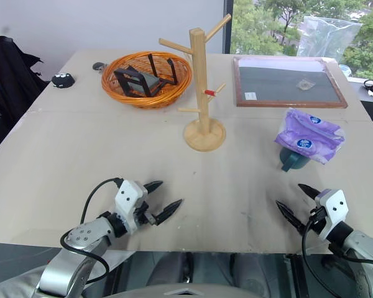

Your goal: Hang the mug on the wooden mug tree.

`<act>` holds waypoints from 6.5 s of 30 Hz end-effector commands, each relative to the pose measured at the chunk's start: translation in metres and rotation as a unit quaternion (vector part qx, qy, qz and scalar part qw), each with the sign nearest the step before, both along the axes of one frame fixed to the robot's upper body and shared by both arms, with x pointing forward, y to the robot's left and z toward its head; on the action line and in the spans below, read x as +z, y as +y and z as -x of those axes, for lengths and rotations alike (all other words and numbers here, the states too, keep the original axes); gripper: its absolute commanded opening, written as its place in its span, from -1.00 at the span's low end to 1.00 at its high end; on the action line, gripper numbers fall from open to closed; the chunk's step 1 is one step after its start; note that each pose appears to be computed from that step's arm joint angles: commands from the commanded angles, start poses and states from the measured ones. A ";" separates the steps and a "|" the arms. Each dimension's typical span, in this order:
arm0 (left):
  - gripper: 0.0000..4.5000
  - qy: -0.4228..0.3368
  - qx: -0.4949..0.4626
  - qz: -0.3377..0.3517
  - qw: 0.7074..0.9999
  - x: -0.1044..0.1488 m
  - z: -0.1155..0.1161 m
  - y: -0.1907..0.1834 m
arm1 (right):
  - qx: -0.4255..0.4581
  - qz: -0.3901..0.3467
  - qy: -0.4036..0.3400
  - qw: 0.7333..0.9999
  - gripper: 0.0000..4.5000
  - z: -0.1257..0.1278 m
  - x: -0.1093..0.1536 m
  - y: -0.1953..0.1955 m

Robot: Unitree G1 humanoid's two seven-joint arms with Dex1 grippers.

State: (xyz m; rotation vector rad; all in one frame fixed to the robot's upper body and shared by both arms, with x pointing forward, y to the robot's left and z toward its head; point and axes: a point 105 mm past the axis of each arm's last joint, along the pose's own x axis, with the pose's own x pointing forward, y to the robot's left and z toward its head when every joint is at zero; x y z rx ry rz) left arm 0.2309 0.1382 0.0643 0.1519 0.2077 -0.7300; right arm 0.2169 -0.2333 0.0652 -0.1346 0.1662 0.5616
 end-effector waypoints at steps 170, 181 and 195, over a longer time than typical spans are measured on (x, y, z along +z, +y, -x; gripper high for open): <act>1.00 -0.118 -0.343 0.010 0.932 0.139 -0.001 -0.066 | -0.548 -0.027 0.006 0.836 0.74 -0.060 0.043 -0.025; 1.00 -0.117 -0.341 0.015 0.933 0.139 0.000 -0.068 | -0.556 -0.039 0.006 0.831 0.29 -0.071 0.037 -0.029; 1.00 -0.118 -0.328 0.013 0.937 0.138 -0.002 -0.066 | -0.528 -0.052 -0.018 0.848 -0.95 -0.088 0.040 -0.032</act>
